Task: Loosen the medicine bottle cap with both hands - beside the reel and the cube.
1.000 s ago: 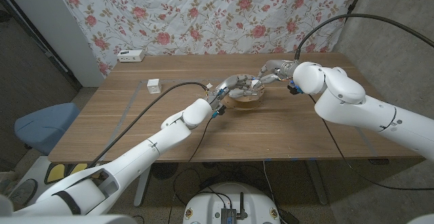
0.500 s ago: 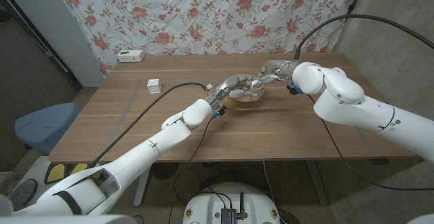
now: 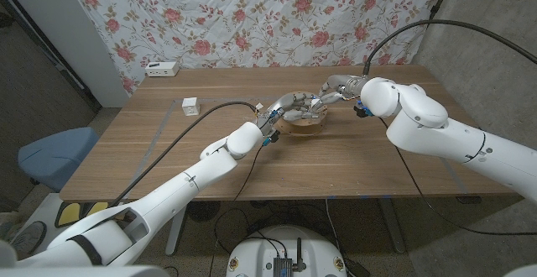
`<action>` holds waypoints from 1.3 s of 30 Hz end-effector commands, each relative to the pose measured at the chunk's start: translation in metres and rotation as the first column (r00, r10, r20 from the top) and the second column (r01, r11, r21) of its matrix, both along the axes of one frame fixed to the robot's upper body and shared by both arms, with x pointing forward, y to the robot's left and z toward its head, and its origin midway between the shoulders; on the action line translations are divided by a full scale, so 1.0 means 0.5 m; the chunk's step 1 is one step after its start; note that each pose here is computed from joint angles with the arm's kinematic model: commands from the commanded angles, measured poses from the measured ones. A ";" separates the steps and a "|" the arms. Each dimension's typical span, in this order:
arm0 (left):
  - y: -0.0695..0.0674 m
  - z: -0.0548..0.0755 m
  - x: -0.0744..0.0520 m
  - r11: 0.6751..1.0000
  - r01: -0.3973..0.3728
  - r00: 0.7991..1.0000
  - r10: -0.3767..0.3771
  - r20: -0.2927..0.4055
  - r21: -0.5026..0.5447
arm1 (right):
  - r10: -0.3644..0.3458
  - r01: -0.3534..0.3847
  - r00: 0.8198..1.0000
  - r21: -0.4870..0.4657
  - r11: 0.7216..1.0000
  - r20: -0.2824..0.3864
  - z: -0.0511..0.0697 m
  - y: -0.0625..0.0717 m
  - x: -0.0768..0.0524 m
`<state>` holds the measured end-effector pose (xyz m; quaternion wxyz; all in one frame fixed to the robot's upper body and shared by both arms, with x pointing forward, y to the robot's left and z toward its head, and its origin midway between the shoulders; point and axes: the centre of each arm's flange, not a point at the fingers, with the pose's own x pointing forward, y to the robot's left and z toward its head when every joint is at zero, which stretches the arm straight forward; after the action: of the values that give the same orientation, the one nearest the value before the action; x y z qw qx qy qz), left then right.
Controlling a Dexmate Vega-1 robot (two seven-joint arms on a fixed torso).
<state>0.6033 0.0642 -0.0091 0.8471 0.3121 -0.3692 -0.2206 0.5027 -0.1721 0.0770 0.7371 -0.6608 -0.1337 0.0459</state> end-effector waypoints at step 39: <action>-0.004 -0.002 0.001 1.000 0.015 1.000 -0.015 -0.007 0.006 | -0.022 0.022 0.999 0.005 1.000 0.031 -0.007 -0.003 0.010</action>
<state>0.6041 0.0627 -0.0091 0.8454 0.3107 -0.3701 -0.2276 0.5069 -0.1730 0.0745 0.7356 -0.6628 -0.1371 0.0283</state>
